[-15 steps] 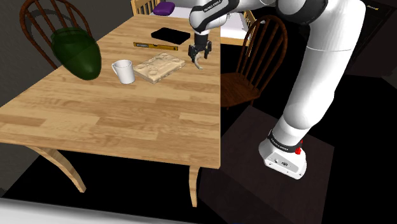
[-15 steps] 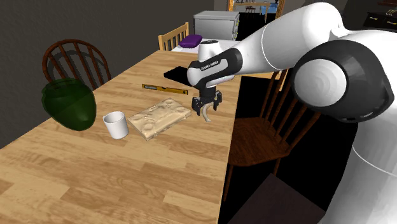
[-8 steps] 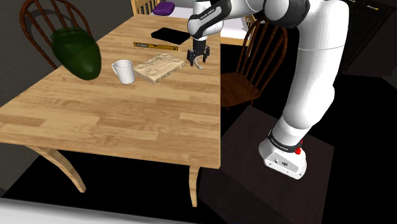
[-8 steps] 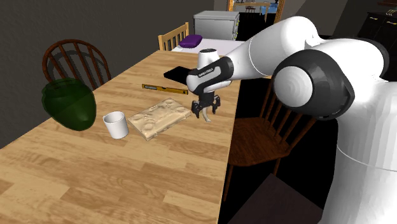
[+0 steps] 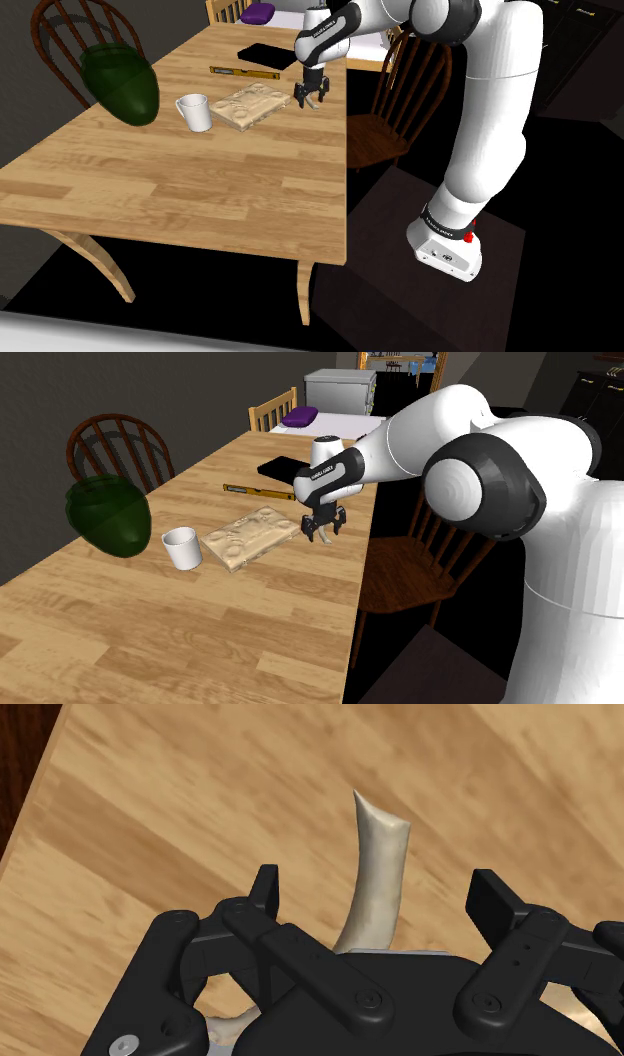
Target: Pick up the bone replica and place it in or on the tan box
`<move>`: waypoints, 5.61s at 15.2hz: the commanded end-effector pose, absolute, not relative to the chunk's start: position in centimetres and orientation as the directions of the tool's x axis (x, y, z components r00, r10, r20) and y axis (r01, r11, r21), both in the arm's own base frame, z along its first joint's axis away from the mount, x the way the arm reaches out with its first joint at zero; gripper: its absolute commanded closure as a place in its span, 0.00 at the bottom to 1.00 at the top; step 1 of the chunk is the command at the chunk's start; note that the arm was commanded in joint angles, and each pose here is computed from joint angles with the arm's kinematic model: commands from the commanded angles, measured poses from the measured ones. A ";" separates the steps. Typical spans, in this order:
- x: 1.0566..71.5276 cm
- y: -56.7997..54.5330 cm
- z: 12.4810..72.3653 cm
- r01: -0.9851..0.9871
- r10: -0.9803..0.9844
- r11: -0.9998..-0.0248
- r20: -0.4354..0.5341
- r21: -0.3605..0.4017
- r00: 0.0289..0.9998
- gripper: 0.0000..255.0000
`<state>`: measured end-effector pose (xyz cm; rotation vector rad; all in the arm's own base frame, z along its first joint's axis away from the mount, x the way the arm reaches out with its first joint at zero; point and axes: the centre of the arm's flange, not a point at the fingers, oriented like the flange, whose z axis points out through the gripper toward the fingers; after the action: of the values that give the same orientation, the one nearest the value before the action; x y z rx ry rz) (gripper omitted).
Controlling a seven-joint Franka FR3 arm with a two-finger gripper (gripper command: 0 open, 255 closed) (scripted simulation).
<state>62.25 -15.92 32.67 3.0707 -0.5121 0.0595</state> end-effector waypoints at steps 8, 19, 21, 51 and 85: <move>62.5 -15.8 32.7 -0.325 -0.324 -0.945 0.042 0.021 0.945 1.00; 62.3 -15.9 36.4 -0.325 -0.324 -0.946 0.042 0.021 0.945 1.00; 62.3 -15.9 37.4 -0.325 -0.324 -0.946 0.042 0.021 0.945 1.00; 72.8 2.4 44.1 -0.325 -0.324 -0.946 0.042 0.021 0.945 1.00; 75.3 7.1 42.8 -0.325 -0.324 -0.946 0.042 0.021 0.945 0.00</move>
<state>75.06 6.94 41.50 3.0709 -0.5120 0.0614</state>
